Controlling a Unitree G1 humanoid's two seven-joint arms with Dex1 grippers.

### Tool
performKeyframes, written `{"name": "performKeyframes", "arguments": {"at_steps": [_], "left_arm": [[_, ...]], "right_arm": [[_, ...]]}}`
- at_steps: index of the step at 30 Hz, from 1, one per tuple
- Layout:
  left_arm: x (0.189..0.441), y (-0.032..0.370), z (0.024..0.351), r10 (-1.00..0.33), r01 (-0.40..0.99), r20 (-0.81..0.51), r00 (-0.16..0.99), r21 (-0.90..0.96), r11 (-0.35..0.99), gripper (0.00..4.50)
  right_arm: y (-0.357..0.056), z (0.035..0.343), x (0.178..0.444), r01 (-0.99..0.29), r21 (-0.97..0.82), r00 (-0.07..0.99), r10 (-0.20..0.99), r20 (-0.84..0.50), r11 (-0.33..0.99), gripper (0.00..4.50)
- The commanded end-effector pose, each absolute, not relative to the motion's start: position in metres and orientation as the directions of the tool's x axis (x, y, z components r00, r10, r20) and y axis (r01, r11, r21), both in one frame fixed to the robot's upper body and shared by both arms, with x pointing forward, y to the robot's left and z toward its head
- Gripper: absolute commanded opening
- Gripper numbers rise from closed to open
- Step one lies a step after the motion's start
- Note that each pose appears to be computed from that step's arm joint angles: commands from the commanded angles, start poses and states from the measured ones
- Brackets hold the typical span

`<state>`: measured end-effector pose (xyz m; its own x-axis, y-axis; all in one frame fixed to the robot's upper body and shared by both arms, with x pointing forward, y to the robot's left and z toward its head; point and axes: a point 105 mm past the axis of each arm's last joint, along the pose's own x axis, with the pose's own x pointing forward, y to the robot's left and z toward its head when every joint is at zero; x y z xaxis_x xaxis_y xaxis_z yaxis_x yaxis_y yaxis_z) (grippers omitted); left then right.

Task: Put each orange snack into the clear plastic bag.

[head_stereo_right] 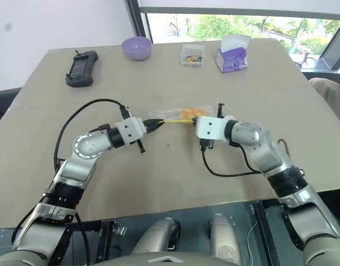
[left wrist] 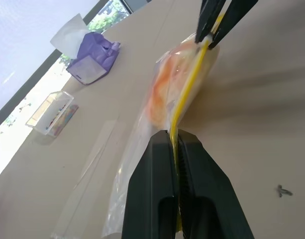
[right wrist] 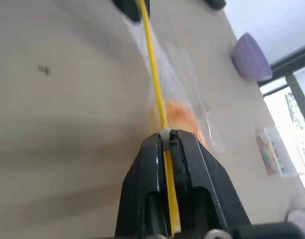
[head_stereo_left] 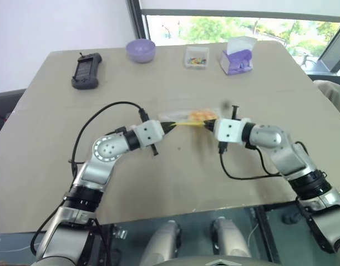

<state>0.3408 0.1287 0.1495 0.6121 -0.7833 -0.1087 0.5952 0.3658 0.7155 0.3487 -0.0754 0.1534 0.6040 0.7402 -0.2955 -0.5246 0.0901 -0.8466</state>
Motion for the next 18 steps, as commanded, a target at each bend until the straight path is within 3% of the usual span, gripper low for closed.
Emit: {"name": "performKeyframes", "arguments": {"at_steps": [1, 10, 18], "left_arm": [[0.346, 0.153, 0.167, -0.737, 0.523, -0.046, 0.675, 0.735, 0.432, 0.00], [0.350, 0.152, 0.175, -0.727, 0.512, -0.010, 0.686, 0.717, 0.473, 0.00], [0.368, 0.158, 0.228, -0.684, 0.474, 0.156, 0.712, 0.611, 0.633, 0.00]], "right_arm": [[-0.117, 0.164, 0.364, -0.477, -0.864, 0.714, 0.644, -0.274, 0.162, 0.09], [-0.145, 0.175, 0.373, -0.438, -0.881, 0.769, 0.583, -0.263, 0.180, 0.09], [-0.146, 0.245, 0.383, -0.327, -0.924, 0.782, 0.605, -0.146, 0.200, 0.09]]}}
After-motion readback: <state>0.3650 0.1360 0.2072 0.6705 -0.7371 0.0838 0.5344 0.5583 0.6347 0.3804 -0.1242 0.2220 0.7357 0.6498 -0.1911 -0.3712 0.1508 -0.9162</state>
